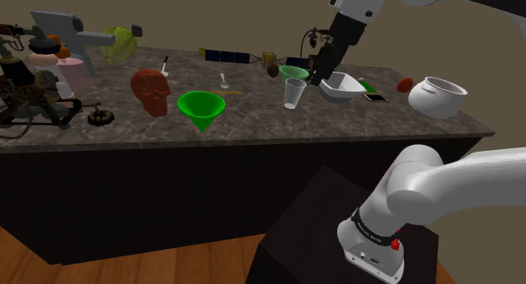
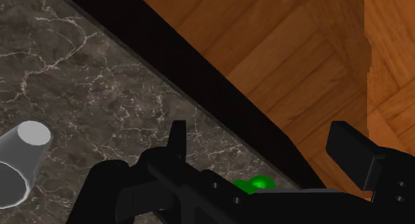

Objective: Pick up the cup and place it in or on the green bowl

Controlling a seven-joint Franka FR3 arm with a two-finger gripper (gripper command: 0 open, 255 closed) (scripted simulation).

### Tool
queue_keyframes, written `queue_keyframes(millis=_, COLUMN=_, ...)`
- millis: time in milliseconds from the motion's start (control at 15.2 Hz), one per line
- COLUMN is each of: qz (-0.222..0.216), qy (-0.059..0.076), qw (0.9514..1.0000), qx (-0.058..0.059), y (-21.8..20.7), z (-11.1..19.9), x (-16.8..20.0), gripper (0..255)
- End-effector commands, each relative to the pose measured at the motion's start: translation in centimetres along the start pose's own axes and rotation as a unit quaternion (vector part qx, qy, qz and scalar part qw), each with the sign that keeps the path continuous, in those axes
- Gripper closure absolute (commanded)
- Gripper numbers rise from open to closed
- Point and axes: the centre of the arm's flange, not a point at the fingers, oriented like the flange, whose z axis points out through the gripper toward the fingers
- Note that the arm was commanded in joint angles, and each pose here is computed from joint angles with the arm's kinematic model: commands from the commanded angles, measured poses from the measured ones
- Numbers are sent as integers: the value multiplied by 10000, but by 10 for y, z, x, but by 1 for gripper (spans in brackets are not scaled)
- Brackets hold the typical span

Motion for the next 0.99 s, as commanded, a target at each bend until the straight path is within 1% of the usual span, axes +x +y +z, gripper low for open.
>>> queue_keyframes(millis=0, qz=0, qy=0, qw=10000, qx=0, y=0, z=0, x=0, gripper=0)
queue_keyframes(millis=924, qz=121, qy=-77, qw=9999, qx=69, y=163, z=55, x=76, gripper=0)
